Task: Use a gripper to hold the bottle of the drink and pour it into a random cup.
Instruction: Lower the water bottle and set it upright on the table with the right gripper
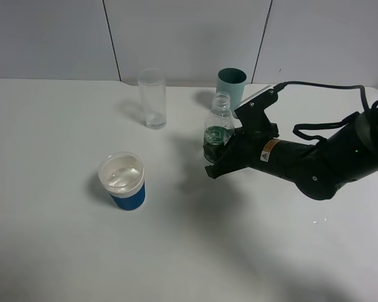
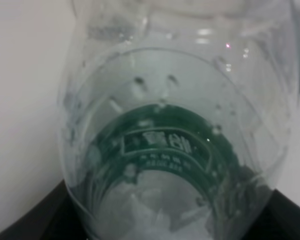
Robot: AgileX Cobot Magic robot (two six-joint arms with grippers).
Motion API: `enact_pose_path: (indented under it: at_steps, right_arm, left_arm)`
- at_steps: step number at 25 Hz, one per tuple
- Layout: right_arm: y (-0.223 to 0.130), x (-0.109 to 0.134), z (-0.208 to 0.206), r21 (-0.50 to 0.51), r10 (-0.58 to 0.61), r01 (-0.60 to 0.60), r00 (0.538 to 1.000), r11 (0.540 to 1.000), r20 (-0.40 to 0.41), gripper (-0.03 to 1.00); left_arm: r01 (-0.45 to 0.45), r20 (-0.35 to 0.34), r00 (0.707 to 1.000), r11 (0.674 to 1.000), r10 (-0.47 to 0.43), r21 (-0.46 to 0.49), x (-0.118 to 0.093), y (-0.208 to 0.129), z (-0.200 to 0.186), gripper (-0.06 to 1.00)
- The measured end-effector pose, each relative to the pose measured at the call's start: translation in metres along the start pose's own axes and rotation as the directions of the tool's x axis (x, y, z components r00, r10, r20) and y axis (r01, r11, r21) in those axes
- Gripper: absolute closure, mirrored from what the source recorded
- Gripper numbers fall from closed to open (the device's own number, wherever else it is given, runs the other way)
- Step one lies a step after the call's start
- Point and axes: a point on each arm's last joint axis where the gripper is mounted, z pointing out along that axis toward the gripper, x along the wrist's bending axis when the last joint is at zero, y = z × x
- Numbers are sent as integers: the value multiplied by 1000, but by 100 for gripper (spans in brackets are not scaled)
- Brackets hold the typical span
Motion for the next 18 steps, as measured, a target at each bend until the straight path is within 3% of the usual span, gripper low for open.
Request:
enact_pose_path:
  at_steps: [11, 18]
  right_arm:
    - [0, 1, 0, -4, -20, 20, 1000, 1000, -12, 40]
    - [1, 1, 0, -14, -21, 20, 1000, 1000, -12, 14]
  left_arm:
    - [0, 0, 1000, 1000, 0, 0, 0, 0, 0, -5]
    - [0, 0, 1000, 1000, 0, 0, 0, 0, 0, -5]
